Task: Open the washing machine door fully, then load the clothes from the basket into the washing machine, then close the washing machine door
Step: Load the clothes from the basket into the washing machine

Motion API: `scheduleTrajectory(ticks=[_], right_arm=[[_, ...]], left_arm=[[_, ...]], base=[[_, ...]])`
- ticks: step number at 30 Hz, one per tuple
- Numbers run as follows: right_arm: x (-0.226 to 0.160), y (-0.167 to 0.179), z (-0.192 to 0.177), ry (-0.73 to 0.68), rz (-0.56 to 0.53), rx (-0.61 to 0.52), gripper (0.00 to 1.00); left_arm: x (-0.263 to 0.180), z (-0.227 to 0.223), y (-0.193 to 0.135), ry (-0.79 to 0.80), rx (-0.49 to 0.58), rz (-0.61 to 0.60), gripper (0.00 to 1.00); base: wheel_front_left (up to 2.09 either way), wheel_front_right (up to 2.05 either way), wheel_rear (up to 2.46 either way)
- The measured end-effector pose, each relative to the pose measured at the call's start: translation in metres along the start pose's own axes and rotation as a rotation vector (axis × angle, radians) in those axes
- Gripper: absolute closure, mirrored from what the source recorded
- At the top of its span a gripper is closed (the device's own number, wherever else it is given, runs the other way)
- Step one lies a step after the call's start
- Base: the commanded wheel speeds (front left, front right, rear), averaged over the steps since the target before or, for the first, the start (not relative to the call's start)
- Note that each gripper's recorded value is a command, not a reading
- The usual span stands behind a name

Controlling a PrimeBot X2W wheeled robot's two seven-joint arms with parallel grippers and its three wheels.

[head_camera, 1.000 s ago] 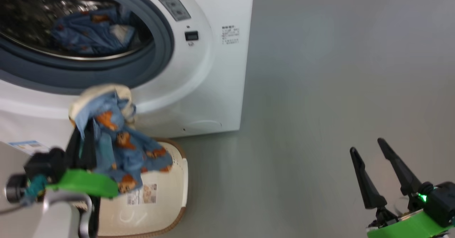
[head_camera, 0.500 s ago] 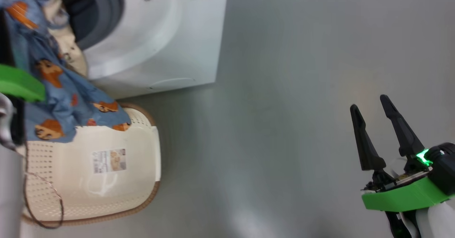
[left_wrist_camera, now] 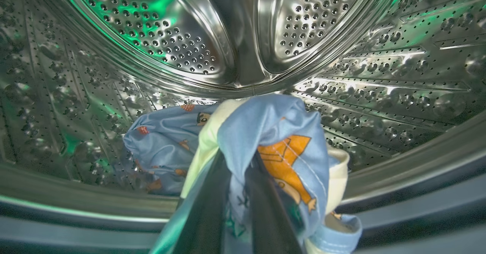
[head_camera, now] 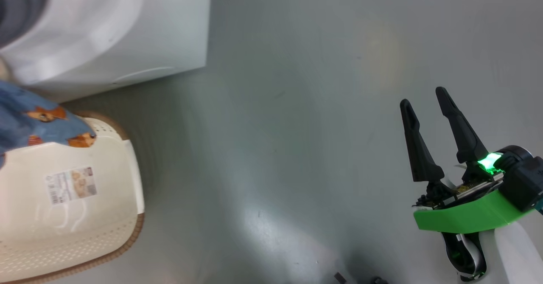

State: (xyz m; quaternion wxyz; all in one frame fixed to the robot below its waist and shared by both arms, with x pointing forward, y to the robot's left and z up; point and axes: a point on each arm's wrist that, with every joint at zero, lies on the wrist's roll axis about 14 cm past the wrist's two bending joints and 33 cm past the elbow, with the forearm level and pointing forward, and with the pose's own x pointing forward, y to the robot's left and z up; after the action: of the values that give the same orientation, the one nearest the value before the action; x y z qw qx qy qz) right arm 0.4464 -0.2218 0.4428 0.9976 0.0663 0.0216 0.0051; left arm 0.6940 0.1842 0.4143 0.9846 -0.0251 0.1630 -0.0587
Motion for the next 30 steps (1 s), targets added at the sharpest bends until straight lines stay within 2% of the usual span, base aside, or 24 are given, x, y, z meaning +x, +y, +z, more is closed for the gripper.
scheduleTrajectory(ticks=[8,16,22,27,30], right_arm=[[-0.003,-0.012,-0.013,0.042,-0.040,-0.009,0.00],[-0.002,-0.021,-0.018,0.059,-0.071,-0.019,0.00],[-0.007,-0.028,-0.023,0.081,-0.094,-0.030,0.00],[-0.009,-0.033,-0.027,0.095,-0.108,-0.039,0.00],[-0.008,-0.033,-0.031,0.105,-0.109,-0.039,0.00]], left_arm=[[0.029,0.017,0.007,-0.089,-0.002,0.051,1.00],[0.039,0.085,0.023,-0.429,0.001,0.173,1.00],[0.030,0.131,0.017,-0.672,0.092,0.189,1.00],[0.021,0.153,0.014,-0.794,0.125,0.204,1.00],[0.027,0.143,0.012,-0.775,0.124,0.196,1.00]], base=[[0.00,0.00,0.00],[0.00,0.00,0.00],[0.00,0.00,0.00],[0.00,0.00,0.00],[0.00,0.00,0.00]])
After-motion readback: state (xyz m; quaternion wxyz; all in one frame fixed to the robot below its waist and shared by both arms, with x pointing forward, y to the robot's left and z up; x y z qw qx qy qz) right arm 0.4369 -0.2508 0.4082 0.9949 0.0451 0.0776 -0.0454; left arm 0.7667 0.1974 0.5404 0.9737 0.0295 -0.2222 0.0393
